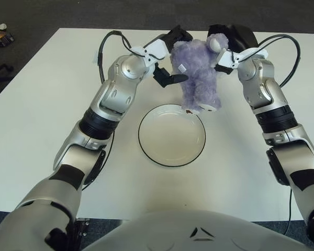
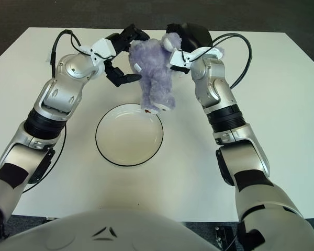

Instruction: Put the doll into the plate.

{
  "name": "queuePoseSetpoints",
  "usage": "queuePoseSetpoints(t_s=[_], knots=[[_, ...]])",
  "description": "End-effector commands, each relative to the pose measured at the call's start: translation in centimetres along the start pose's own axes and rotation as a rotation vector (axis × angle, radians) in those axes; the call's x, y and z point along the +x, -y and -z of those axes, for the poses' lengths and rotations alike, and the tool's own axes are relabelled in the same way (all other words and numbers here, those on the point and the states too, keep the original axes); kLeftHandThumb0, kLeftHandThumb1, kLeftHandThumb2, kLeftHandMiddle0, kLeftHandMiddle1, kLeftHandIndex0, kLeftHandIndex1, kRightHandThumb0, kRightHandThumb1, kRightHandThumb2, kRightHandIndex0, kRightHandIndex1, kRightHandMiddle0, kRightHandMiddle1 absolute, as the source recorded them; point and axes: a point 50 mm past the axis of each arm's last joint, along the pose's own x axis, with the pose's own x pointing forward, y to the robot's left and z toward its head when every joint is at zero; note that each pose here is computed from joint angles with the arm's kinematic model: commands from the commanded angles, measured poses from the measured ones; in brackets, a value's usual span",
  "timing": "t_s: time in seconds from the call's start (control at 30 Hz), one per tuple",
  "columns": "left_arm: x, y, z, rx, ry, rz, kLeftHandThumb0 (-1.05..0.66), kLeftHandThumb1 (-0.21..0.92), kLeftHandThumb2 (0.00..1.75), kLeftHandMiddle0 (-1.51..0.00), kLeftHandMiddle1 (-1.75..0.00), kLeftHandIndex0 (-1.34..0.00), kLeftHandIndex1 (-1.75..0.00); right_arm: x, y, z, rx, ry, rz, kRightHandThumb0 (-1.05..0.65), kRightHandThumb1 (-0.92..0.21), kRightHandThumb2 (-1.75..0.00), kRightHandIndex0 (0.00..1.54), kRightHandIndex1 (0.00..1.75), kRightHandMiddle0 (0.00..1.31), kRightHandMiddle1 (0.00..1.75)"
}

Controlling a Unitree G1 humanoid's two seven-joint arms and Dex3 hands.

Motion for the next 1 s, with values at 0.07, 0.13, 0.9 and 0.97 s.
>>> queuePoseSetpoints(t_s=[0.07, 0.13, 0.9, 0.97], knots=[[0.3, 0.3, 0.1, 0.005, -0.017, 0.002, -0.77, 0.20, 0.99, 0.00, -0.58, 0.00, -0.75, 0.0, 0.7, -0.8, 0.001, -0.017, 0.007, 0.65, 0.03, -1.75, 0.92, 1.75, 1.19, 1.75], [0.4, 0.3, 0.2, 0.002, -0.023, 0.003, -0.75, 0.19, 1.00, 0.00, -0.57, 0.00, -0.76, -0.1, 0.8, -0.9, 0.007, -0.026, 0.007, 0.65, 0.03, -1.75, 0.92, 1.75, 1.19, 1.75], [1.8, 1.6, 1.5, -0.055, -0.034, -0.158, -0.78, 0.24, 0.98, 0.00, -0.01, 0.00, -0.16, -0.9, 2.3, -2.5, 0.061, -0.073, 0.048, 0.62, -0.01, -1.69, 0.87, 1.75, 1.16, 1.75], [2.0, 1.7, 1.6, -0.069, -0.027, -0.167, -0.78, 0.23, 0.98, 0.00, 0.00, 0.00, -0.13, -0.9, 2.4, -2.5, 0.061, -0.068, 0.049, 0.62, -0.01, -1.69, 0.87, 1.75, 1.16, 1.75]])
